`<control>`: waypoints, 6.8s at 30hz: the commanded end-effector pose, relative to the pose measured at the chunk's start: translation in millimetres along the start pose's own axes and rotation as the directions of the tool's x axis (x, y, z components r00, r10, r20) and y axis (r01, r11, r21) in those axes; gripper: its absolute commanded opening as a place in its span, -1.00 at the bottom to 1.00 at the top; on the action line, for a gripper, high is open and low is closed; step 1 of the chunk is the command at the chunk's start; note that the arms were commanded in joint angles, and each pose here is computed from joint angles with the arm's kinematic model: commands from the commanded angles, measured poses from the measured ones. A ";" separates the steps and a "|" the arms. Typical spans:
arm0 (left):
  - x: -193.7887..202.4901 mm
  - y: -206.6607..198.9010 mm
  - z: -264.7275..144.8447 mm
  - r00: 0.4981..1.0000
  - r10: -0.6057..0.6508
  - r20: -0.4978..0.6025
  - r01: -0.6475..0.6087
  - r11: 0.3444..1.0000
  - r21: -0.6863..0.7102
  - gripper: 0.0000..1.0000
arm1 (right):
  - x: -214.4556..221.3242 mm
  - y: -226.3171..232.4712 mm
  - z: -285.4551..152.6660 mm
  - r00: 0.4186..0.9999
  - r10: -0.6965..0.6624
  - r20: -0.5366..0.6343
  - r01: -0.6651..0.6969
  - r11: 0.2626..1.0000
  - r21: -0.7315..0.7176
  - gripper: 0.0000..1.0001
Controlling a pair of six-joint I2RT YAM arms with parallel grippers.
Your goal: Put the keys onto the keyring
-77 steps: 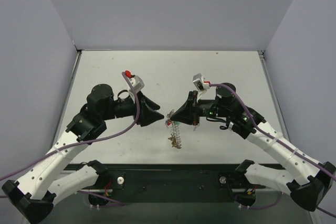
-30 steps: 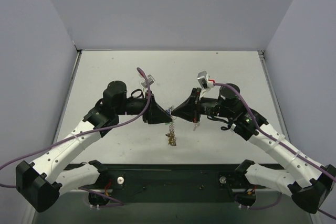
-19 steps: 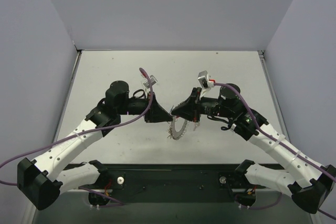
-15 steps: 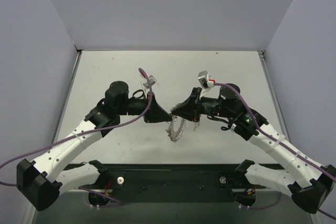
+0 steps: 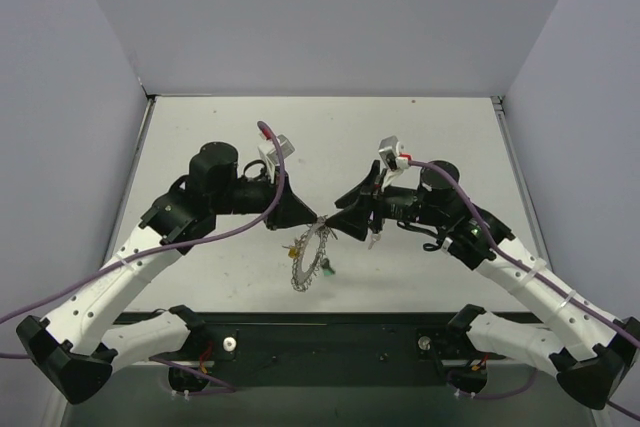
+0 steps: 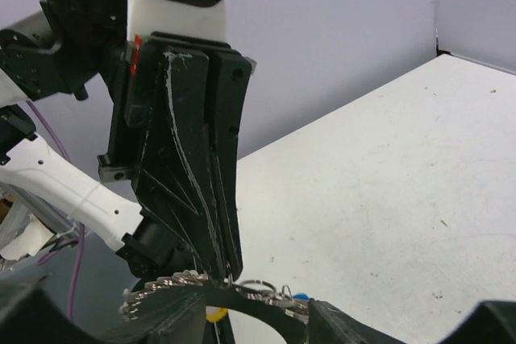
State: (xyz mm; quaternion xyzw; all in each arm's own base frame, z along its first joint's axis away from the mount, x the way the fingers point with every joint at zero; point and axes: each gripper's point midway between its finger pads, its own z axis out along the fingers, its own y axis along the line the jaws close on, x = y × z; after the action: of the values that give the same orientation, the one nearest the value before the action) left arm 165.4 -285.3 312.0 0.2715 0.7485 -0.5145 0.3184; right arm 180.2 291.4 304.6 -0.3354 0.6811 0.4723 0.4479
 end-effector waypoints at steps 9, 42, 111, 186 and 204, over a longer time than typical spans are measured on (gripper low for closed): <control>13.9 -45.9 -18.9 0.933 0.326 -0.150 -0.307 0.942 0.137 -1.00 | -5.0 48.8 -11.8 0.984 -0.176 0.024 0.175 0.945 -0.278 0.32; -31.6 -85.7 -14.6 0.919 0.358 0.165 -0.385 0.905 0.180 -1.00 | -24.1 71.3 -3.4 0.989 -0.086 0.118 0.123 0.927 -0.355 -0.34; -51.6 -122.0 -41.2 0.858 0.220 0.463 -0.399 0.854 0.333 -1.00 | -64.2 94.1 -27.2 0.947 -0.053 0.317 0.176 0.911 -0.372 -0.24; -54.1 -120.0 -35.0 0.928 0.181 0.325 -0.320 0.834 0.450 -1.00 | -76.3 92.3 -33.9 0.913 -0.111 0.393 0.247 0.917 -0.314 -1.00; -22.5 -50.7 -14.8 0.817 0.517 -0.257 -0.546 0.836 -0.054 -1.00 | -59.9 78.9 -33.8 0.946 -0.274 0.174 0.311 0.918 -0.247 0.09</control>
State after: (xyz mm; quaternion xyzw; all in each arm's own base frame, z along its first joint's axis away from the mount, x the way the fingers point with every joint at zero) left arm 129.7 -296.8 417.4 0.4424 0.6474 -0.4558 0.4212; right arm 126.3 280.6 390.5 -0.4174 0.5358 0.5164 0.5216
